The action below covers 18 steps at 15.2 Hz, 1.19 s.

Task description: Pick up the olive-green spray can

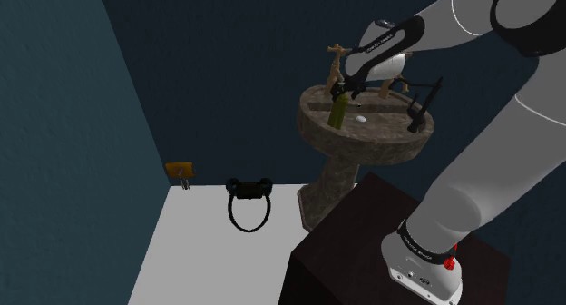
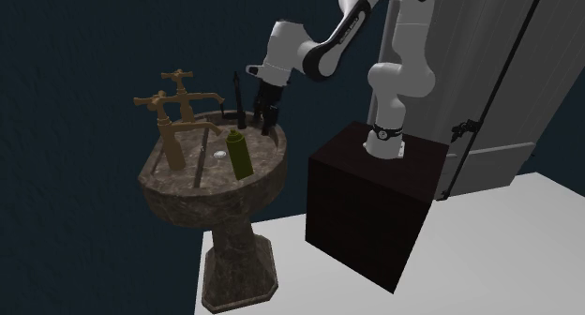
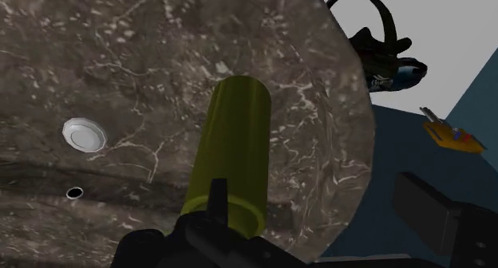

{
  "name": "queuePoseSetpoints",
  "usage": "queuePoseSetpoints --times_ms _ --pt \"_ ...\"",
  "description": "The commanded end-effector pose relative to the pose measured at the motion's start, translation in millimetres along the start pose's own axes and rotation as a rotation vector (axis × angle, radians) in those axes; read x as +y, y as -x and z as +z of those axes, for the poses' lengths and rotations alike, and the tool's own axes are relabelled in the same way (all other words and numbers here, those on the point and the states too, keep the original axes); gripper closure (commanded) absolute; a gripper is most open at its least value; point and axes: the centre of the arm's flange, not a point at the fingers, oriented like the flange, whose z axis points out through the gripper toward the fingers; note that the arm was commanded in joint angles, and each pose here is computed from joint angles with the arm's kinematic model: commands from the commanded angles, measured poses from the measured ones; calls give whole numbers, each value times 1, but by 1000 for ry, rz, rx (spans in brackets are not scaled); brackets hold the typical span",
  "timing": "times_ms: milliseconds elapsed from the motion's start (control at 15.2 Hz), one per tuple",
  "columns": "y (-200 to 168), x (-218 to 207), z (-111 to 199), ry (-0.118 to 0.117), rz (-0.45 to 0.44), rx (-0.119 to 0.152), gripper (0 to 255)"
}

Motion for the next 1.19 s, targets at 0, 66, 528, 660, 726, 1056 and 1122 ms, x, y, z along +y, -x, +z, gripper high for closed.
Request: queuePoseSetpoints --times_ms 0,66,528,660,726,1056,1122 --pt "-11 13 18 10 24 25 0" --pt "-17 20 26 14 36 36 0" --pt "-27 41 69 26 72 69 0" --pt "-23 40 79 26 72 69 0" --pt "-21 40 84 26 72 69 0" --pt "-20 40 86 26 72 69 255" --pt "-20 40 86 26 72 69 255"
